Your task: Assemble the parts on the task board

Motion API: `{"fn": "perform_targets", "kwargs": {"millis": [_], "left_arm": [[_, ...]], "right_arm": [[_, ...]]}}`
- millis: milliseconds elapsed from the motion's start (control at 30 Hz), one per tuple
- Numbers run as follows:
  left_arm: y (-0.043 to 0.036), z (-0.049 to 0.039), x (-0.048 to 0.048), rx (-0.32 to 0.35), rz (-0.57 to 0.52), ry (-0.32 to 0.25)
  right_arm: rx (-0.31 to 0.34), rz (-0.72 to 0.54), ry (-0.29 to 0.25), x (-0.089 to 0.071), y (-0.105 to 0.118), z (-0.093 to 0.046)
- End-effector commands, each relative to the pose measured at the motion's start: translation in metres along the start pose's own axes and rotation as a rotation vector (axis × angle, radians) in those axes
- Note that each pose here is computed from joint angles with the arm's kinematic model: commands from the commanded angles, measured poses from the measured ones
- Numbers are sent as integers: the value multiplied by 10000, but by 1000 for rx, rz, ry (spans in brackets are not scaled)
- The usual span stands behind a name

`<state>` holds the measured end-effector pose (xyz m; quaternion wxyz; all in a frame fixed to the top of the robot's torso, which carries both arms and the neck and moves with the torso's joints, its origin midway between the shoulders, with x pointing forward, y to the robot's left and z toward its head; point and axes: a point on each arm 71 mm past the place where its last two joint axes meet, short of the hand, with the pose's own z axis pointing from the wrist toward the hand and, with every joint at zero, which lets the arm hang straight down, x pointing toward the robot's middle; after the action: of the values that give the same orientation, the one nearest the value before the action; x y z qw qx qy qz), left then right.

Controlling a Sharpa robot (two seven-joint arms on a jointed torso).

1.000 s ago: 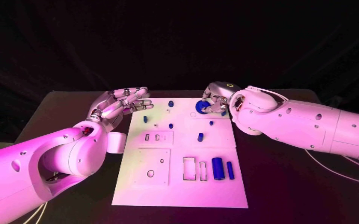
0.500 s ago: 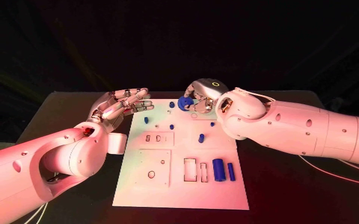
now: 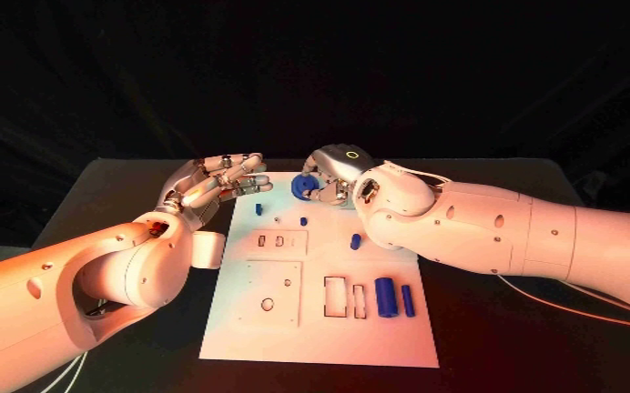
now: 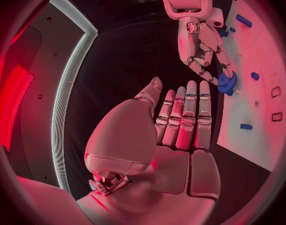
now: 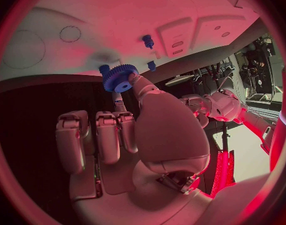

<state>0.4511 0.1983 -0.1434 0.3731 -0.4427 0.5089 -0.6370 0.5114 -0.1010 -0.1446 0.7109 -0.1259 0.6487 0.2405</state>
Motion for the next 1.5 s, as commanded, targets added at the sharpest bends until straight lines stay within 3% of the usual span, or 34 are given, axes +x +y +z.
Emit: {"fn": "perform_targets", "kwargs": {"millis": [33,533,1100,1500], "left_arm": [[-11,4,35,9,-6,25],[-9,7,42,9,-7,27],[-7,9,39,7,-7,27],[-5,11,34,6,-6,25]], "right_arm": [[-1,-21,4,41,10,30],[8,-21,51,238,65,92],[21,-20,52,268,57,141],[37,4,91,289,24,121]]}}
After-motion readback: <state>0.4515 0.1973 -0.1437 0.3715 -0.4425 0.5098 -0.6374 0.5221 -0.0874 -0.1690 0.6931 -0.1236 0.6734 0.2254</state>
